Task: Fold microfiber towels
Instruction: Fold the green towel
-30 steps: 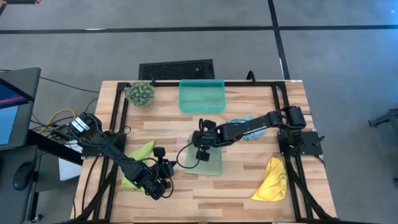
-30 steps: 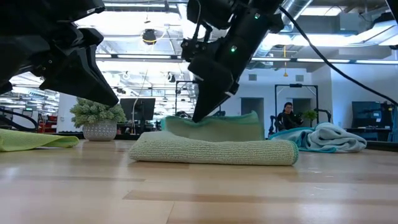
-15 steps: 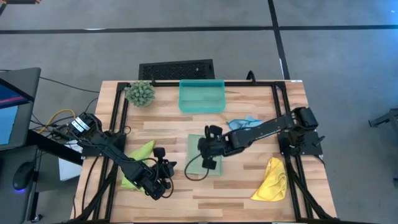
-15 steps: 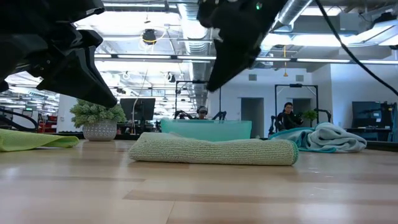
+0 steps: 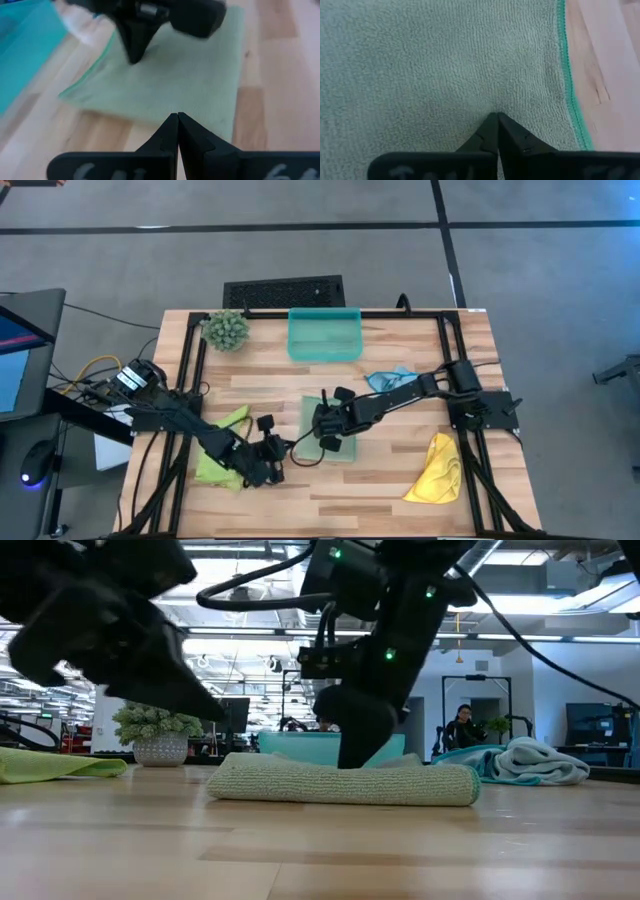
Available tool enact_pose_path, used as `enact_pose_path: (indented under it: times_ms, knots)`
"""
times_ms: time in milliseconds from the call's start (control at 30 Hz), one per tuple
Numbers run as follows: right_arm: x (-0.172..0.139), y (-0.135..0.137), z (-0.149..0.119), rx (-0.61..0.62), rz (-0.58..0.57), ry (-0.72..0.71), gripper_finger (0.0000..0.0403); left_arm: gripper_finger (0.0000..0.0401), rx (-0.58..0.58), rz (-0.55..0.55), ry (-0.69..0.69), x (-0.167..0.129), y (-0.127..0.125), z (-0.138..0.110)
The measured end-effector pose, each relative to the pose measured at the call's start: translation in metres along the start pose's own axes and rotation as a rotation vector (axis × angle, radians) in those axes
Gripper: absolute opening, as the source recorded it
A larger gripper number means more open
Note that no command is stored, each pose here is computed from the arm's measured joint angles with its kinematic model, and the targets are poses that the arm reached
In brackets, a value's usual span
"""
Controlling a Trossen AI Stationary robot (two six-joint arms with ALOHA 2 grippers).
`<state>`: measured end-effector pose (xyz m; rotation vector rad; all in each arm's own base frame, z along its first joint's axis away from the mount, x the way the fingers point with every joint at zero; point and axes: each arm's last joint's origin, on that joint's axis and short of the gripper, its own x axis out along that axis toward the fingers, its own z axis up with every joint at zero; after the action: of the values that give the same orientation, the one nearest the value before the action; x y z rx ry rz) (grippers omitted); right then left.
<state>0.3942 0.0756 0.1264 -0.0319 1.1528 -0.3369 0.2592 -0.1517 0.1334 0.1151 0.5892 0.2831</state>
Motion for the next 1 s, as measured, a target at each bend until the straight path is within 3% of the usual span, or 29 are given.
enact_pose_path:
  times_ms: [167, 300, 467, 533, 667, 833, 1000]
  knots:
    - [-0.008, 0.009, -0.004, -0.027, 0.003, -0.007, 0.0014, 0.0000, -0.095, -0.156, -0.050, 0.016, 0.017, -0.003]
    - [-0.022, 0.017, -0.007, -0.046, 0.004, -0.024, 0.0020, 0.0000, -0.147, -0.250, 0.006, 0.020, 0.027, -0.018]
    - [-0.041, 0.022, 0.001, -0.043, -0.028, -0.161, 0.0025, 0.0000, -0.194, -0.258, 0.032, 0.019, 0.033, -0.032]
    - [-0.041, 0.021, 0.015, -0.041, 0.016, -0.255, 0.0021, 0.0000, -0.204, -0.287, -0.008, 0.018, 0.031, -0.028]
    - [-0.023, -0.002, 0.035, 0.005, 0.083, -0.383, 0.0013, 0.0000, -0.134, -0.375, -0.086, 0.013, 0.023, -0.018]
    - [-0.002, -0.036, 0.040, 0.140, 0.096, -0.432, 0.0014, 0.0000, -0.125, -0.338, -0.104, 0.015, 0.025, -0.016]
    - [0.017, -0.045, 0.024, 0.193, 0.189, -0.442, 0.0018, 0.0000, -0.112, -0.334, -0.071, 0.027, 0.022, -0.028]
